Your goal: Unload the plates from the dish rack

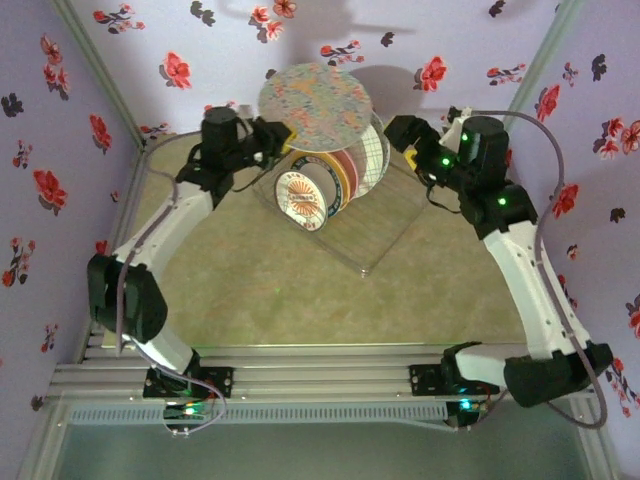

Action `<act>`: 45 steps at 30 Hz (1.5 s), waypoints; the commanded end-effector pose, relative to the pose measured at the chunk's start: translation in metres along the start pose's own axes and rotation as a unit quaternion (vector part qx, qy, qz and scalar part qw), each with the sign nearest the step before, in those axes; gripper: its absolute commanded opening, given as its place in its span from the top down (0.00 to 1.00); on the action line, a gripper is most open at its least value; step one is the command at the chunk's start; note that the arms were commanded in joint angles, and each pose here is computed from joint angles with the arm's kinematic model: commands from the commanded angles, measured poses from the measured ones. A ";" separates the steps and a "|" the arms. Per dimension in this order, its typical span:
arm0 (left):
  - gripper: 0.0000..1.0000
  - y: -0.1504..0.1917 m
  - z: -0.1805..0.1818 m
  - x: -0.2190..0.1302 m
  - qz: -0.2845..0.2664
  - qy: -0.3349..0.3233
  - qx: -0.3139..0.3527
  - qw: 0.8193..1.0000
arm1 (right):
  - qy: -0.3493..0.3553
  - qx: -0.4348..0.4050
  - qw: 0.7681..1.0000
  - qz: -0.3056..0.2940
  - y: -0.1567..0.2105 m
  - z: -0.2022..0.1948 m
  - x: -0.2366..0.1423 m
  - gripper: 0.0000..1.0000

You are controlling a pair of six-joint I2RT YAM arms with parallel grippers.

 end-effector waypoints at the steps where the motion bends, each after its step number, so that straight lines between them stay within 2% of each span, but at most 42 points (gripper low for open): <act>1: 1.00 -0.021 -0.009 -0.033 -0.043 0.042 0.033 0.998 | 0.036 -0.133 0.990 -0.002 0.015 0.011 -0.009 0.01; 5: 1.00 -0.052 0.025 -0.058 -0.097 0.015 0.021 0.995 | 0.019 -0.242 0.970 0.027 0.047 0.031 0.000 0.01; 8: 1.00 -0.073 0.052 -0.075 -0.141 -0.010 0.014 0.990 | 0.015 -0.286 0.957 0.040 0.065 0.045 0.011 0.01; 13: 1.00 -0.098 0.101 -0.095 -0.201 -0.041 0.002 0.979 | -0.038 -0.321 0.945 0.050 0.091 0.071 0.035 0.01; 19: 1.00 -0.119 0.149 -0.108 -0.243 -0.059 -0.009 0.968 | -0.088 -0.328 0.938 0.064 0.114 0.093 0.056 0.01; 27: 1.00 -0.134 0.197 -0.097 -0.237 -0.092 -0.020 0.967 | -0.117 -0.340 0.930 0.077 0.124 0.098 0.058 0.01; 33: 1.00 -0.147 0.221 -0.078 -0.227 -0.093 -0.028 0.969 | -0.167 -0.354 0.920 0.030 0.126 0.102 0.051 0.01; 37: 1.00 -0.155 0.234 -0.068 -0.221 -0.105 -0.028 0.969 | -0.167 -0.367 0.915 0.007 0.127 0.100 0.050 0.01; 45: 1.00 -0.166 0.259 -0.054 -0.211 -0.119 -0.041 0.969 | -0.148 -0.379 0.914 0.005 0.128 0.096 0.051 0.01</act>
Point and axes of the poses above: each hand's point on the last joint's axis, 136 mm out from that joint toward the fingers, its own x axis out along the fingers, its own z axis along the line the jaws close on, y = z × x, the point moved 7 cm from there along -x, back along the fingers, and after that the axes turned 1 degree about -x, right-handed, at the moved point
